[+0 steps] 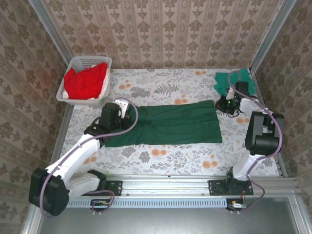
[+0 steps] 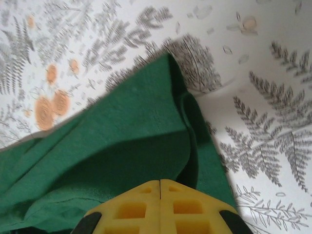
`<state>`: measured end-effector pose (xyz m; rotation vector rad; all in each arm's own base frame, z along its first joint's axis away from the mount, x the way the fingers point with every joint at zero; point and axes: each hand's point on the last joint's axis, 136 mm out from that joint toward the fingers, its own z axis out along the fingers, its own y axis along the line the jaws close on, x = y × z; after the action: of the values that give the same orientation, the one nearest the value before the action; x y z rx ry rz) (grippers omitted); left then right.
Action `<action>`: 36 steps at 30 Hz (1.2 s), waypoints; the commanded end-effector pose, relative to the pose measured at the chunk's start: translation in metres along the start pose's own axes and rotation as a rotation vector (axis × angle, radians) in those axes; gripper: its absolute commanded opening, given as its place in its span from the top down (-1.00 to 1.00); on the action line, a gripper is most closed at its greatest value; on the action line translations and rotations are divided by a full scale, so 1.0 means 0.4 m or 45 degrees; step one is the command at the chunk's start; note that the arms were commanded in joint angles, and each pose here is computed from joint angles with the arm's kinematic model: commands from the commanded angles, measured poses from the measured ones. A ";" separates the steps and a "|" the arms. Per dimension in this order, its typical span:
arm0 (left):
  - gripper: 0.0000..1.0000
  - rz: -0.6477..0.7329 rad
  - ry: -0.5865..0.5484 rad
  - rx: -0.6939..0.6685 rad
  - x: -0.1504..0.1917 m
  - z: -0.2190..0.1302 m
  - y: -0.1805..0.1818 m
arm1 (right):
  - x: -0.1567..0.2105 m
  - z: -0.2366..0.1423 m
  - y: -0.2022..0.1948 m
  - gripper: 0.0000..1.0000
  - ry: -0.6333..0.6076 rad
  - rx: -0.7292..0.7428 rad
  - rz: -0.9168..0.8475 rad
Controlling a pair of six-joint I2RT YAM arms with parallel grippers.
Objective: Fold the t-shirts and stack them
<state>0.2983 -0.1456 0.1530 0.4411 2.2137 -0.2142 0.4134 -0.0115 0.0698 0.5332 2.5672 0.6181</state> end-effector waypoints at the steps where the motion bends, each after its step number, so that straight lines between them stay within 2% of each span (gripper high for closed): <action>1: 1.00 -0.084 -0.009 -0.048 0.027 -0.007 0.014 | 0.013 -0.007 -0.002 1.00 -0.010 -0.017 0.001; 8: 1.00 -0.105 0.048 -0.053 0.095 0.001 0.012 | 0.085 0.005 -0.036 0.93 0.046 0.017 0.049; 12: 1.00 -0.111 0.058 -0.072 0.112 -0.006 0.020 | 0.100 -0.004 -0.049 0.97 0.044 0.049 0.049; 25: 1.00 -0.252 0.182 -0.240 0.180 0.017 0.093 | 0.075 -0.010 -0.153 1.00 0.045 0.294 0.105; 29: 1.00 -0.255 0.204 -0.227 0.189 0.029 0.088 | 0.075 0.000 -0.115 0.97 0.038 0.173 0.100; 36: 1.00 -0.329 0.246 -0.299 0.209 0.035 0.131 | 0.082 -0.014 -0.040 0.71 0.051 -0.018 0.073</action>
<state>0.2792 -0.0924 0.0806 0.1183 2.4230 -0.0837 0.3772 -0.0211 0.0415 0.6346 2.6358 0.5821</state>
